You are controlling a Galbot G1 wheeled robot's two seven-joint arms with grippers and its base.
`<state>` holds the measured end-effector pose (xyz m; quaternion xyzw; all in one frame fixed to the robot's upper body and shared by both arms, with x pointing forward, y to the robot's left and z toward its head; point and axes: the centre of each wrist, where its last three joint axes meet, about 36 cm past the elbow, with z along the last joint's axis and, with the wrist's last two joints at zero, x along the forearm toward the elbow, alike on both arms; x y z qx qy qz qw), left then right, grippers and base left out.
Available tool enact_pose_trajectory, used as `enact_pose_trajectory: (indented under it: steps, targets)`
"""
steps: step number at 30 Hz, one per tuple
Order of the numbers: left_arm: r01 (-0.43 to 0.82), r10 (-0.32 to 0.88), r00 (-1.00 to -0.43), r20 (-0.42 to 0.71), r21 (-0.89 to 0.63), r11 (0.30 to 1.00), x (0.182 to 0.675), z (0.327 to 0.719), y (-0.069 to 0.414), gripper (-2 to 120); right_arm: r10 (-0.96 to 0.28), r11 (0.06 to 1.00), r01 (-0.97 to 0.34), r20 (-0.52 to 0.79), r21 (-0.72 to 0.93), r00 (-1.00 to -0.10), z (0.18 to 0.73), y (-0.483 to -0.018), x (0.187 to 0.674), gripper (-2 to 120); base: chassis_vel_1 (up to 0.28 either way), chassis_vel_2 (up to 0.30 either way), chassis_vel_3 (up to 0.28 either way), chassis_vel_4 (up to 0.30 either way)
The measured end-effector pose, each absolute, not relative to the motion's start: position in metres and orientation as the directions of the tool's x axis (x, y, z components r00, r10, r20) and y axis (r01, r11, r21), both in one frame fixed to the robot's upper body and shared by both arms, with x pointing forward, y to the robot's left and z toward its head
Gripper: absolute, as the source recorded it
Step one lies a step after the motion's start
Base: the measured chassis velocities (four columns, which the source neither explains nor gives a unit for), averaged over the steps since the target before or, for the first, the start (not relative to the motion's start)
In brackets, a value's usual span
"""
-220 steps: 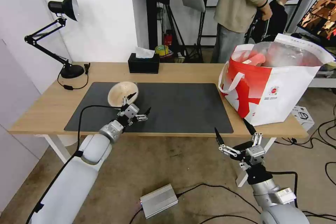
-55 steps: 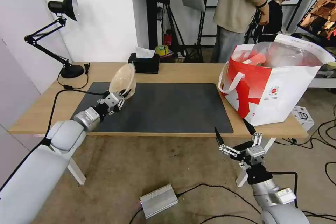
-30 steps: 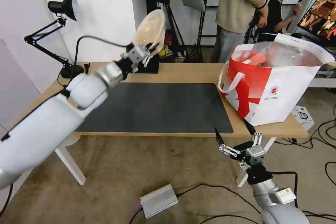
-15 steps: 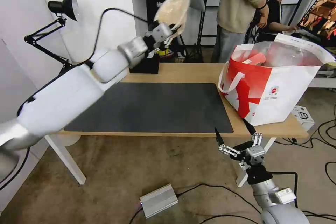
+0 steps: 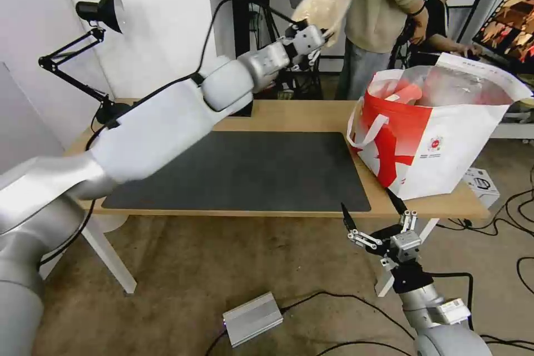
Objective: Pick up the trash from the table and place it into the takeout bag.
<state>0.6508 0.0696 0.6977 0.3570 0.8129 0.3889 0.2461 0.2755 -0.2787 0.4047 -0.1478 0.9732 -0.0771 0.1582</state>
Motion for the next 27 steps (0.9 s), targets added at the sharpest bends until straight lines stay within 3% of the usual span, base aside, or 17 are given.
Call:
enact_pose_trajectory:
  steps: [27]
  targets:
    - [0.316, 0.847, -0.527, -0.073, 0.908, 0.275, 0.686, 0.697, -0.034, 1, -0.312, 0.944, -0.263, -0.285, -0.197, -0.906, 0.405, -0.279, 0.276, 100, 0.000, 0.000, 0.000, 0.000]
